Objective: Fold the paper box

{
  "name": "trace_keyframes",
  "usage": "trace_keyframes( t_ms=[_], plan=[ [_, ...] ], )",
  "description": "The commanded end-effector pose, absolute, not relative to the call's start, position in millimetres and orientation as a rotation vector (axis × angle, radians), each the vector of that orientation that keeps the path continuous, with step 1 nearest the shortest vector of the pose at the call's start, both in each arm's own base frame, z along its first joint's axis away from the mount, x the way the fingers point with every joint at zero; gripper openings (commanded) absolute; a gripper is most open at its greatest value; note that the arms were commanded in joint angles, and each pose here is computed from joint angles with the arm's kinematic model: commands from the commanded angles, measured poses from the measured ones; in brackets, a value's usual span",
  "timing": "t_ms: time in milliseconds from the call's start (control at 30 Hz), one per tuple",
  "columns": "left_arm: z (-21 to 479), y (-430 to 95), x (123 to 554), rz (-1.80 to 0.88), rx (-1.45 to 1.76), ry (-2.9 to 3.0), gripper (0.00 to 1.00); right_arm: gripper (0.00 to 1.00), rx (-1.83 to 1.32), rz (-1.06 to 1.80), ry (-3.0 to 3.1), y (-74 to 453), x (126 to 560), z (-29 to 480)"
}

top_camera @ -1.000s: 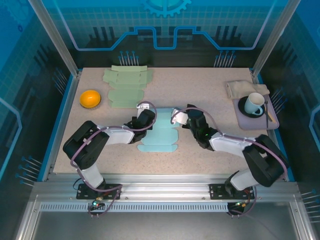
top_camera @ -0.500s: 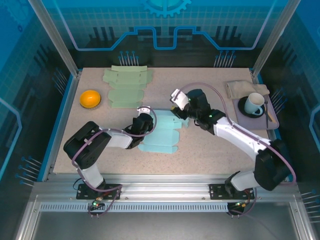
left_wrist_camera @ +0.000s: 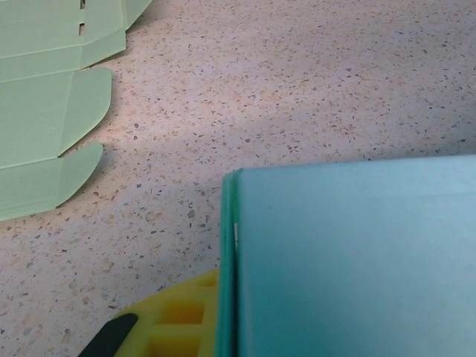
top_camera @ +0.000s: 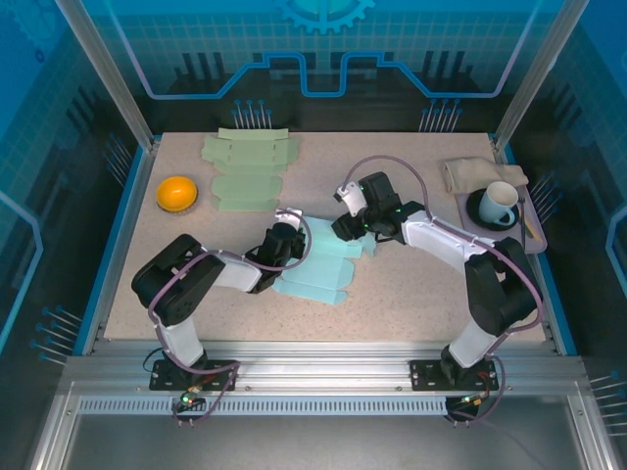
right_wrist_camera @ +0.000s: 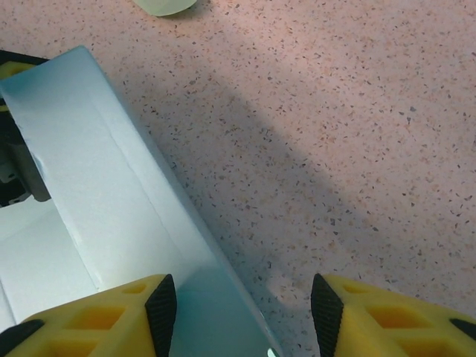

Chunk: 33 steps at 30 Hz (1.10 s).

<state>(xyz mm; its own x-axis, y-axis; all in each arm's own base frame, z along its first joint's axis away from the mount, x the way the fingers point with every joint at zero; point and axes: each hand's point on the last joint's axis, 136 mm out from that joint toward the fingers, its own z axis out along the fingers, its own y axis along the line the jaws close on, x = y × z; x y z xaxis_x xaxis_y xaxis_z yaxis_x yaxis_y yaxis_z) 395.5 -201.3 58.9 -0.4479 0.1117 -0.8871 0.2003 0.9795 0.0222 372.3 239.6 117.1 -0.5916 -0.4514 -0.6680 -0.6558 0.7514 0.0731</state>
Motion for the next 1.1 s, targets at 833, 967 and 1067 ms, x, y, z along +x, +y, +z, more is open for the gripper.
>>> trace_keyframes(
  t_ms=[833, 967, 1067],
  plan=[
    [25.3, -179.0, 402.7, -0.036, 0.149, 2.191, 0.00, 0.47, -0.855, 0.459, 2.450, 222.8, 353.9, 84.9],
    [13.6, -165.8, 396.9, 0.048, 0.085, 2.216, 0.00, 0.45, -0.817, 0.425, 2.458, 218.3, 356.5, 84.3],
    [9.0, -162.0, 393.2, 0.069, 0.089, 2.227, 0.00, 0.45, -0.794, 0.387, 2.467, 213.8, 359.7, 83.8]
  ],
)
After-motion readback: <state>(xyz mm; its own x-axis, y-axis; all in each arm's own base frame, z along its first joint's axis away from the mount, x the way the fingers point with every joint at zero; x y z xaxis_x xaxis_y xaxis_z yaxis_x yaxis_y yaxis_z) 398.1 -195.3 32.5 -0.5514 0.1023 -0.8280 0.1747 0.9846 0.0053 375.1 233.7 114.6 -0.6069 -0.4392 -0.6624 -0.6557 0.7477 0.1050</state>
